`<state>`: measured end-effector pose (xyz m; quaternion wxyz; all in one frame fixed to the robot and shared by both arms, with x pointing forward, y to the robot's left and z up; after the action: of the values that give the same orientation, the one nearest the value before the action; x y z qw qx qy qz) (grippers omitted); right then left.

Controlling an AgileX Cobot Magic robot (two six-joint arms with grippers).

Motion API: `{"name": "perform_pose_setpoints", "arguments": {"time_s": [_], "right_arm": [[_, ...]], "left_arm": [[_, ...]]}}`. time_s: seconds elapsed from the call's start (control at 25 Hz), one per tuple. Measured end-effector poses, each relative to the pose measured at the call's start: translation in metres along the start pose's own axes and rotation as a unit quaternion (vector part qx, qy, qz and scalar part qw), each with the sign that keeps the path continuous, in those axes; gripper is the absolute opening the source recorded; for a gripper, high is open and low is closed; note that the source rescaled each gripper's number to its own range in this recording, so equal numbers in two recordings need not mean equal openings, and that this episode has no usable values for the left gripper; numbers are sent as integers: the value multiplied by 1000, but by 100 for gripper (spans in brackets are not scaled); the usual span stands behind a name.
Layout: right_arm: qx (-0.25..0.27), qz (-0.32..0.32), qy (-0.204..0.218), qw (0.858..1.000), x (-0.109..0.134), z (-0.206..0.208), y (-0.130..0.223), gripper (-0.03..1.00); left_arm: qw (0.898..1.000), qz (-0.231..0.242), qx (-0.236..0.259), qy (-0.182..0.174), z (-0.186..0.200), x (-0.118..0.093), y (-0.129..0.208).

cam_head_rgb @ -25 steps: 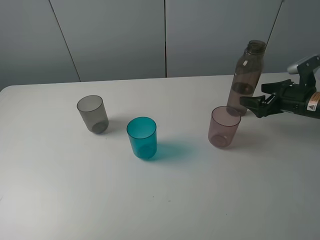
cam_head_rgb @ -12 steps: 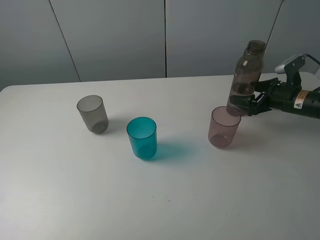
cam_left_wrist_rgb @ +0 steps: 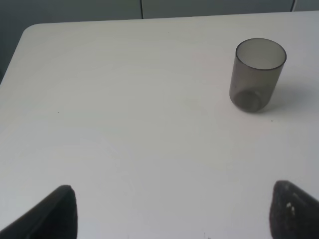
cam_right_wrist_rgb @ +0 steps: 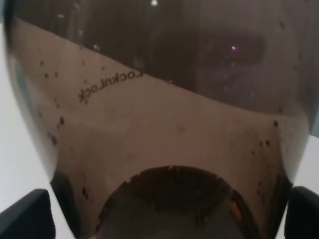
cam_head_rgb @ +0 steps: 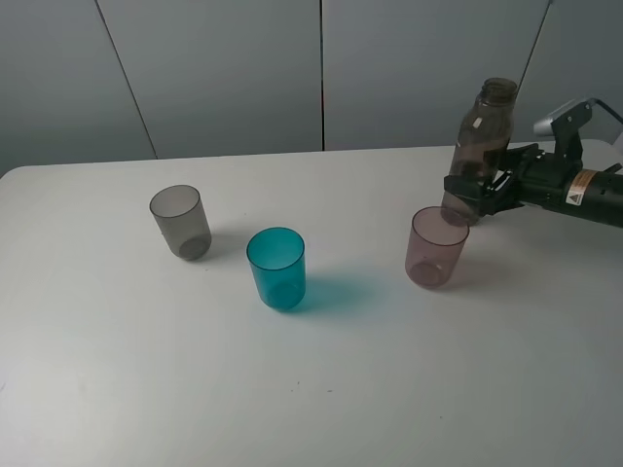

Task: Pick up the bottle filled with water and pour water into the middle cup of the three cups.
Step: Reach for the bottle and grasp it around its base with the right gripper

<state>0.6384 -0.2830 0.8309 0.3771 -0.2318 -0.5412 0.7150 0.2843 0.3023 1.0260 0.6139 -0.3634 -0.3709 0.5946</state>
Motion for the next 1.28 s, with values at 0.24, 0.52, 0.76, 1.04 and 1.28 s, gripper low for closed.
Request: {"name": "perform_pose_setpoints", "arguments": {"time_s": [0.24, 0.52, 0.76, 1.04, 1.28], "right_arm": [[-19, -9, -9, 1000, 3, -9, 3, 100], [-33, -6, -8, 999, 3, -15, 2, 100], [-44, -5, -2, 999, 1, -15, 2, 100], [-52, 3, -3, 999, 1, -21, -4, 100], [-54, 3, -1, 999, 0, -22, -5, 100]], "left_arm": [[1000, 0, 0, 0, 0, 0, 0], [1000, 0, 0, 0, 0, 0, 0], [1000, 0, 0, 0, 0, 0, 0], [1000, 0, 0, 0, 0, 0, 0], [1000, 0, 0, 0, 0, 0, 0]]}}
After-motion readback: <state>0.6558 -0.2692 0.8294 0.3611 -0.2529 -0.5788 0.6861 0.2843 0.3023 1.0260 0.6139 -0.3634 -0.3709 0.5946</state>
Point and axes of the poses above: a point on each arm's last joint axis where the gripper is mounted, z pointing back along that axis away from the gripper, x along the wrist's bending axis when the last joint is at zero, y = z × x, the point moved 6 cm from there along -z, pointing out along that axis toward the gripper, and after that the axes turned 2 degrees about -z, right-handed, at the moved point
